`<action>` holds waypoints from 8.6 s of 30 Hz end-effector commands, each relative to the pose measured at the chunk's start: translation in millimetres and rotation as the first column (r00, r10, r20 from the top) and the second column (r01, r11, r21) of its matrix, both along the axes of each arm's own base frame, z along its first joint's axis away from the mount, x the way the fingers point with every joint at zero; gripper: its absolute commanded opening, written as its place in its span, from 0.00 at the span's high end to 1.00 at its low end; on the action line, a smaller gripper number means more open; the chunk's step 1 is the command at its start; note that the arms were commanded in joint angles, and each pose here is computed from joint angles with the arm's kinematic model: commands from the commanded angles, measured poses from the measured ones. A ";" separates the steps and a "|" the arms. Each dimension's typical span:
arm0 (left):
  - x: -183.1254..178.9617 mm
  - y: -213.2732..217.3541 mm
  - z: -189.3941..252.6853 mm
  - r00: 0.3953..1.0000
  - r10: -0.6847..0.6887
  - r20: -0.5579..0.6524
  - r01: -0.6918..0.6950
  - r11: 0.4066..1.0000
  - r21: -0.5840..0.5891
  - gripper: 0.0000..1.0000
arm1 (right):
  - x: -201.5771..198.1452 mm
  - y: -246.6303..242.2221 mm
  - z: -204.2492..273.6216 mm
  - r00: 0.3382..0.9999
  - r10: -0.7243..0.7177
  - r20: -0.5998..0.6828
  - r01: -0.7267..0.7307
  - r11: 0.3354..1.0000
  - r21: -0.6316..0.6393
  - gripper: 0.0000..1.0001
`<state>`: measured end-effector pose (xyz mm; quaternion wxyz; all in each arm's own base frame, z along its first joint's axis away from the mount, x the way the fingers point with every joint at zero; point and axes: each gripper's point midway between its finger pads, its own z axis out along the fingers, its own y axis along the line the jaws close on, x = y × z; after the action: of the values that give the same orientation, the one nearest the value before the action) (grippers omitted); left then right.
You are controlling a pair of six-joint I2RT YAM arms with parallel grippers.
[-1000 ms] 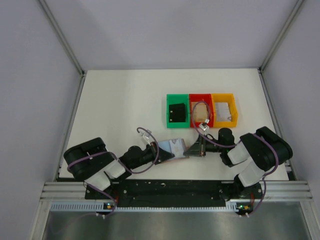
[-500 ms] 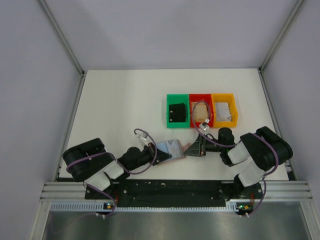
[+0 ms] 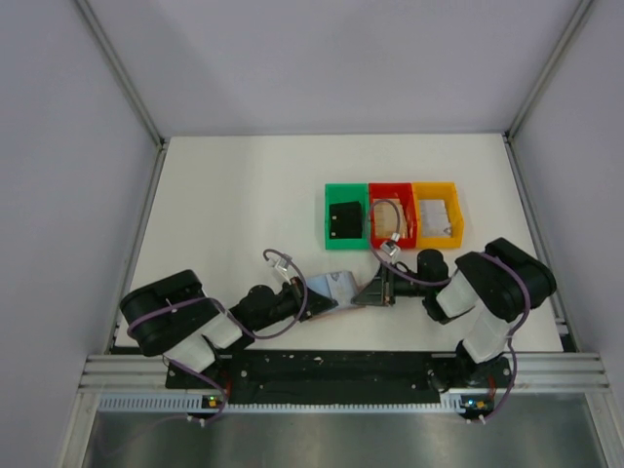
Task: Take the credit cards out of the card holder
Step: Remove the credit card from the card holder, then place the credit card in the storage box.
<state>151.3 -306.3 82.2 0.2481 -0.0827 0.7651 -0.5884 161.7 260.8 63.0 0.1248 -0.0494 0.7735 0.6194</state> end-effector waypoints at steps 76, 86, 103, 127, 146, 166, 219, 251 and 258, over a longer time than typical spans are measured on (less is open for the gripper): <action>-0.5 67.4 -0.7 0.974 0.227 -0.025 -0.228 0.972 -0.065 1.00 | 12.8 -23.8 -33.5 0.995 -0.093 -0.037 0.084 0.980 -0.182 1.00; 0.7 38.0 -14.0 0.993 0.114 -0.027 -0.112 0.992 0.060 0.63 | 19.1 -40.1 -49.0 0.995 -0.103 0.001 0.096 0.922 -0.375 0.84; 23.8 10.0 -8.3 0.998 0.054 0.031 -0.060 0.971 0.231 0.57 | 51.3 -31.5 4.4 0.960 -0.082 0.268 0.200 0.869 -0.452 0.76; 40.7 -0.7 -36.3 0.998 0.045 -0.034 -0.031 0.942 0.335 0.58 | 44.7 -23.4 -46.7 0.986 -0.015 0.165 0.098 0.857 -0.506 0.80; 38.7 6.4 -35.0 0.994 0.086 -0.068 -0.067 0.968 0.241 1.00 | 42.2 -30.9 -56.0 0.989 -0.013 0.148 0.094 0.829 -0.552 0.81; 38.5 6.3 -35.3 0.995 0.075 -0.063 -0.057 0.965 0.256 1.00 | 43.8 10.4 -21.1 0.988 0.022 0.156 0.042 0.920 -0.391 0.82; -7.5 45.7 148.1 0.582 -0.735 0.347 0.356 0.614 0.704 1.00 | 4.2 48.6 203.2 0.359 0.426 0.830 -0.317 0.892 -0.321 0.43; 20.3 71.3 159.3 0.659 -0.610 0.440 0.077 0.636 0.768 0.34 | 20.7 29.8 177.7 0.496 0.471 0.730 -0.328 0.880 -0.345 1.00; 48.5 131.3 190.0 0.709 -0.299 0.639 -0.317 0.674 0.667 0.20 | 86.9 -49.1 172.4 0.642 0.329 0.692 0.033 0.891 -0.453 1.00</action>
<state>168.0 -209.6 249.8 0.4338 0.3524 0.7831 -0.2728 219.3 252.0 209.7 0.3048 -0.4397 0.7275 0.4296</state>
